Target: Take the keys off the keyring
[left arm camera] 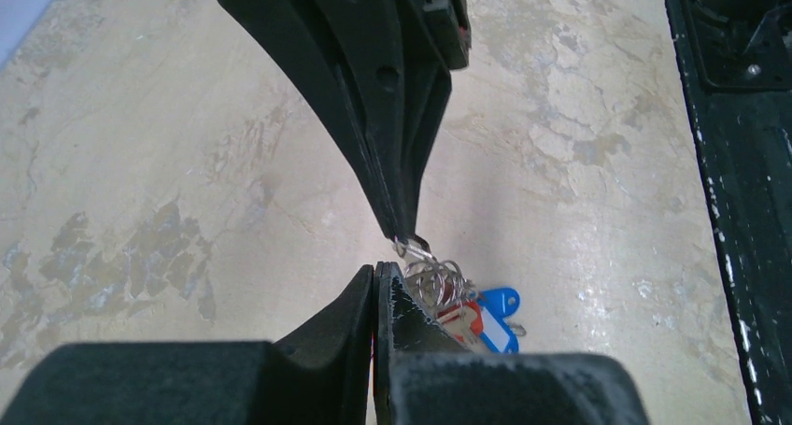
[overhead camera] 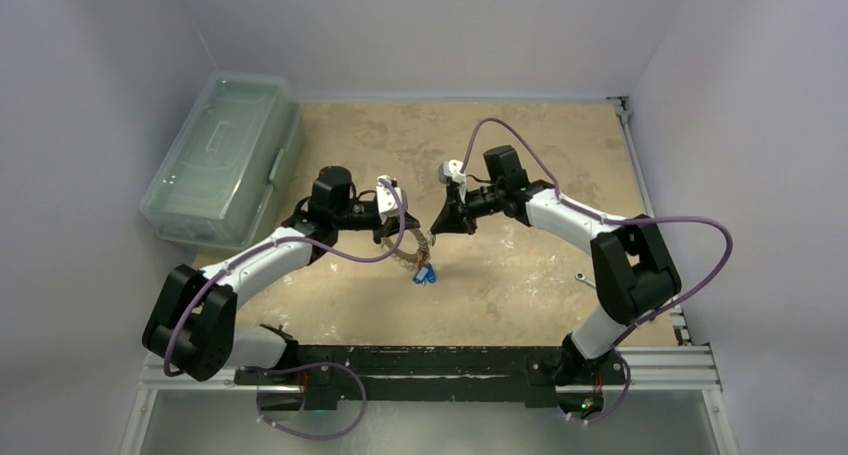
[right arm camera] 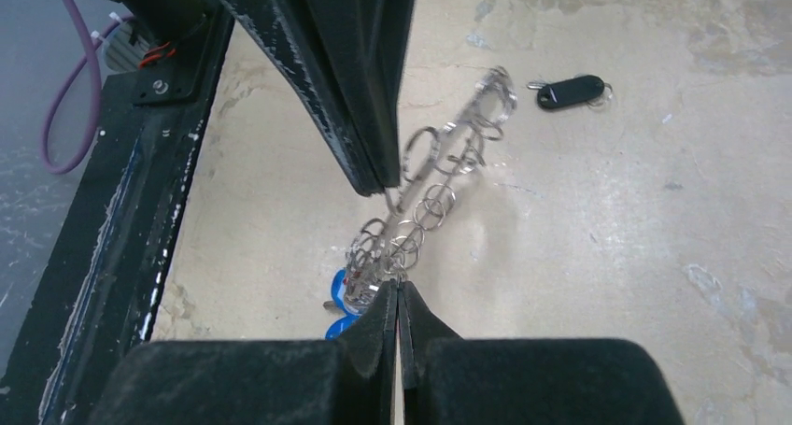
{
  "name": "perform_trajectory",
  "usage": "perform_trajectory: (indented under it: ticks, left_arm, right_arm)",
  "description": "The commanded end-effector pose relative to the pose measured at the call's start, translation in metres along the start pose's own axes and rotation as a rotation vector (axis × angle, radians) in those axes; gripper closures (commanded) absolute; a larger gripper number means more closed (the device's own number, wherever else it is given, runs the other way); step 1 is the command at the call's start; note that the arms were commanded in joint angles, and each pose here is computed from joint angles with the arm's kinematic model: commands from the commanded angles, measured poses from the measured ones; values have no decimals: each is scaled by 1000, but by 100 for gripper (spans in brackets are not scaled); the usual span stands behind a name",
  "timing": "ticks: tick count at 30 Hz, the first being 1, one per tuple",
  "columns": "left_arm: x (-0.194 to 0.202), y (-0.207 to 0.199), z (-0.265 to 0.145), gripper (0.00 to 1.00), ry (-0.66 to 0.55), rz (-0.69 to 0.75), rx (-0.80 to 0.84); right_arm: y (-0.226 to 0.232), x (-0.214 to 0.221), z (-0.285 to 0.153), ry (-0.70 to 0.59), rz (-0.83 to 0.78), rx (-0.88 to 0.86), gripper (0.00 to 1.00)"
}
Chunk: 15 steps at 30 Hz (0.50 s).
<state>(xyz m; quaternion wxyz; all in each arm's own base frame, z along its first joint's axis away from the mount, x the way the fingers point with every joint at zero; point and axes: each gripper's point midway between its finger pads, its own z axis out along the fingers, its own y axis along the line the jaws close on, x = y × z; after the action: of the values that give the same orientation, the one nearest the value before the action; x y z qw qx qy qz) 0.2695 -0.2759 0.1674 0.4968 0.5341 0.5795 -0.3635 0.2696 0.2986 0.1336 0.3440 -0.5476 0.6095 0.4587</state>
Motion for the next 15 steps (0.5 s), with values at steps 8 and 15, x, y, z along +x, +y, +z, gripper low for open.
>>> perform_trajectory:
  ticks: [8, 15]
  left_arm:
    - [-21, 41, -18, 100, 68, 64, -107]
    - [-10, 68, 27, 100, 89, 68, -69]
  right_arm:
    - [-27, -15, -50, -55, 53, 147, 100]
    - [-33, -8, -101, -71, 107, 267, 100]
